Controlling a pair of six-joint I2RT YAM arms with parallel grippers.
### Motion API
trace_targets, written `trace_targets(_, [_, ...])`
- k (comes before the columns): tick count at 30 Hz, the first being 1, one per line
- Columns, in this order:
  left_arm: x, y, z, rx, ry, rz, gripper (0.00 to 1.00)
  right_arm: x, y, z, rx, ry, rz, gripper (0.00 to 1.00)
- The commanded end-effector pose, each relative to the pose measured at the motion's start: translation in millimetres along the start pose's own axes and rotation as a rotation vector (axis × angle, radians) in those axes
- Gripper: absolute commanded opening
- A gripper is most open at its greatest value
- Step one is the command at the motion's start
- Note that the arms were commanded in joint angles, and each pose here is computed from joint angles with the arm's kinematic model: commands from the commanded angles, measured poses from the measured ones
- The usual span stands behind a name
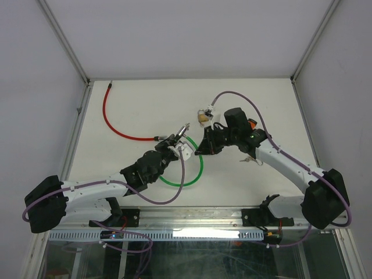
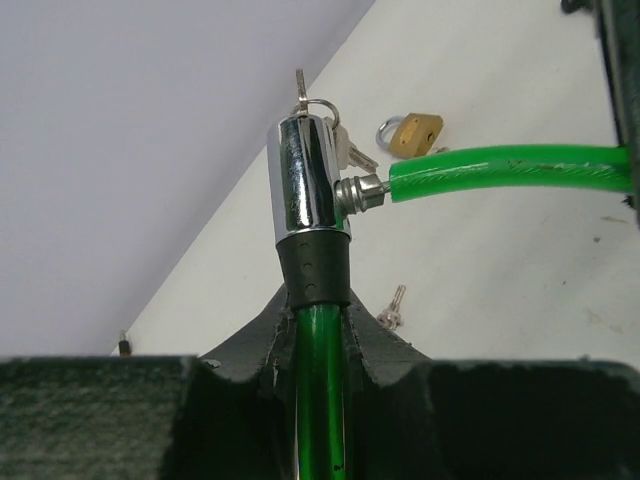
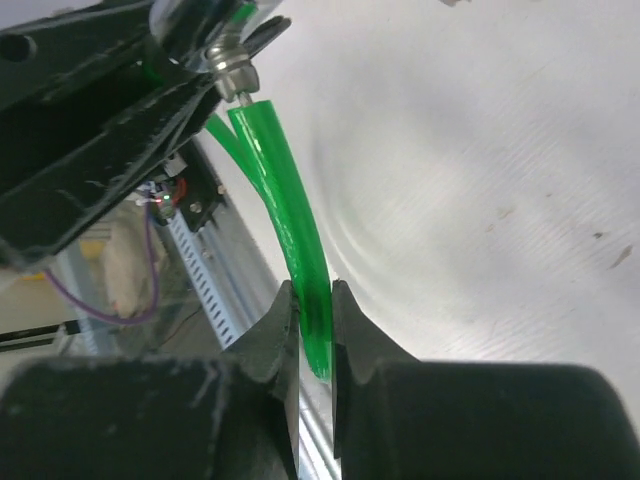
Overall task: Lock with the key
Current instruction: Lock the lock.
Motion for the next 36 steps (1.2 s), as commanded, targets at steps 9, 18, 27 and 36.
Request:
trace_targets(9, [-82, -50, -11, 0.322, -0.369, -0.102, 0.0, -73, 11, -9, 0.001, -0.565, -0.717, 0.0])
trace_targets(18, [-96, -42, -7, 0.367, -0.395, -0.077, 0.0, -93, 32, -25, -0.026, -0.828, -1.014, 0.0])
trace_targets(27, [-49, -38, 20, 0.468, -0.231, -0.132, 0.0, -68, -9, -6, 0.06, -0.823, -1.079, 0.0])
trace_targets(36, [-16, -41, 35, 0.533, -0.108, -0.214, 0.0, -49, -41, 25, 0.036, -0.649, -0.959, 0.0])
Point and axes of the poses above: each gripper's point midway between its finger pads, its own z axis out along the fingers, its own y axis along the line the jaws close on, x = y × z, the point moved 3 cm from there along -z, back along the fingers, and after that the axes turned 2 degrees about -z, right-handed, at the moved point
